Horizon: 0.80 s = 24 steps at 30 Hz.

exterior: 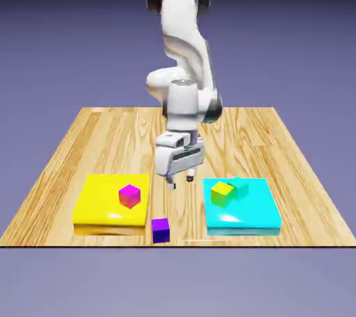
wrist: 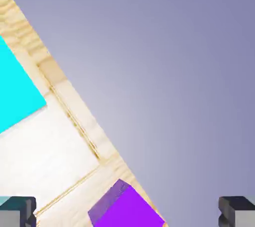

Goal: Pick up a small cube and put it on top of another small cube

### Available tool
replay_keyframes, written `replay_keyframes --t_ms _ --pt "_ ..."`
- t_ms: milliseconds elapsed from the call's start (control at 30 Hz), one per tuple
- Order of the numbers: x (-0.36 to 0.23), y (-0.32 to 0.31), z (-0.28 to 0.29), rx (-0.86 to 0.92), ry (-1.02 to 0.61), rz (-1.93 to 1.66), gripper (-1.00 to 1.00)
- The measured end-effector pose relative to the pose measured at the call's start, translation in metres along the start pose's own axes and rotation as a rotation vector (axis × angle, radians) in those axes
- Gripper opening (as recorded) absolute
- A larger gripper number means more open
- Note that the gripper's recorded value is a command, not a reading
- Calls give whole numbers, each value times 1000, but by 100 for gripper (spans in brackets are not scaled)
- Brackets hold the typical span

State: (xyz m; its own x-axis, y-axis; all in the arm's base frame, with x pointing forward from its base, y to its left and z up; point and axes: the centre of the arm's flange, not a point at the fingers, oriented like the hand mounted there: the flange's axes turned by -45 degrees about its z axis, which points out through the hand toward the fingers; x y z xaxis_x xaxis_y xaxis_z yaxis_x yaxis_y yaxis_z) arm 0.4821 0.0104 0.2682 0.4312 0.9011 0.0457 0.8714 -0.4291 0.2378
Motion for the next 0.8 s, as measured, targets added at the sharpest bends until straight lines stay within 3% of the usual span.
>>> replay_keyframes --t_ms 400,567,600,667,800 --pt "-7 7 84 142 -302 -633 0" --pt "-20 3 137 140 -304 -634 0" --pt "-24 0 151 142 -302 -633 -100" --pt "-24 0 151 143 -302 -633 -100" --pt "-10 7 96 141 -305 -634 -100"
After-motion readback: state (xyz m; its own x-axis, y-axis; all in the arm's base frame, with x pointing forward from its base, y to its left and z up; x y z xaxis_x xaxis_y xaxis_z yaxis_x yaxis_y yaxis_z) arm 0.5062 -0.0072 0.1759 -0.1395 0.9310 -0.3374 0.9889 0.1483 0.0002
